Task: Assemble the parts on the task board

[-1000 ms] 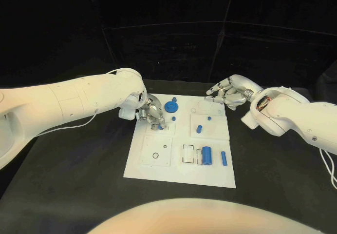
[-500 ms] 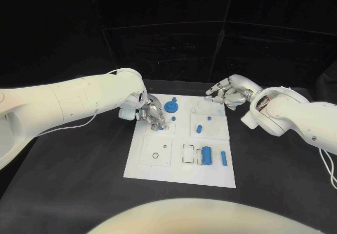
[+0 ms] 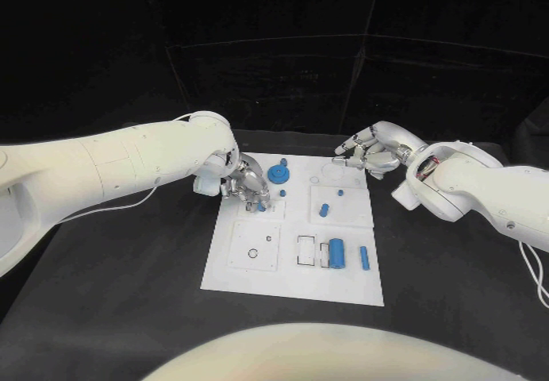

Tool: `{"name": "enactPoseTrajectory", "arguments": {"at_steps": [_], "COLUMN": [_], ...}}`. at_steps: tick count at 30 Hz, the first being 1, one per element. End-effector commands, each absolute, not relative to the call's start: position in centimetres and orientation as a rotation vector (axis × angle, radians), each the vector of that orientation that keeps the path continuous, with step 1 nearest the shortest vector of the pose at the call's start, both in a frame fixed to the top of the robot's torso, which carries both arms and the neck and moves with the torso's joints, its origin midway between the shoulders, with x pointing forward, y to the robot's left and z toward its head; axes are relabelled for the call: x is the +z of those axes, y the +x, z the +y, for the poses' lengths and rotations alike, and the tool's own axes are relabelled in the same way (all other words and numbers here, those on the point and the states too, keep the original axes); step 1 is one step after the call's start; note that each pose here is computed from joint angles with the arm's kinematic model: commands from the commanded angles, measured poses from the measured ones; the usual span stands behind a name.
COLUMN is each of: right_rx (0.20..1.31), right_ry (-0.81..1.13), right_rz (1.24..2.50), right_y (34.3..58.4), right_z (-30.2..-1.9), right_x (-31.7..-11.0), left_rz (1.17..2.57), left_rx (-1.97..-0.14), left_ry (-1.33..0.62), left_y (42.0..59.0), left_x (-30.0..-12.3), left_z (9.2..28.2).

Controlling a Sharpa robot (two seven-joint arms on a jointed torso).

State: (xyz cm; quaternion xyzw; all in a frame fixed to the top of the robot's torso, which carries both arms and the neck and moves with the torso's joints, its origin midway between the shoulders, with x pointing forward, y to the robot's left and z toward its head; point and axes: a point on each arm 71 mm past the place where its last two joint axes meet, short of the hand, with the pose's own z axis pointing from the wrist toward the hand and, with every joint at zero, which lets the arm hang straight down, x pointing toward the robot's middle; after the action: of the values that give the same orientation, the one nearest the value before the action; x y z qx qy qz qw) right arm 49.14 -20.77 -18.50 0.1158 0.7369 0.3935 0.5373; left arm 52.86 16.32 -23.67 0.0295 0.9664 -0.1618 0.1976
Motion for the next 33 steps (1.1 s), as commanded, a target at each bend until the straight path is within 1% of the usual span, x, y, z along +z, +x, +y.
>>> {"name": "enactPoseTrajectory", "arguments": {"at_steps": [1, 33], "right_rx": [0.947, 0.949], "right_ry": [0.27, 0.268], "right_rz": [1.747, 1.751], "right_y": [49.15, 49.12], "right_z": [-20.66, -20.61], "right_x": [-18.33, -18.35], "left_rz": [2.731, 2.731], "left_rx": [-0.464, -0.449], "left_ry": [0.086, 0.084], "left_y": [52.55, 52.81], "left_x": [-23.98, -23.97], "left_z": [16.01, 16.23]}}
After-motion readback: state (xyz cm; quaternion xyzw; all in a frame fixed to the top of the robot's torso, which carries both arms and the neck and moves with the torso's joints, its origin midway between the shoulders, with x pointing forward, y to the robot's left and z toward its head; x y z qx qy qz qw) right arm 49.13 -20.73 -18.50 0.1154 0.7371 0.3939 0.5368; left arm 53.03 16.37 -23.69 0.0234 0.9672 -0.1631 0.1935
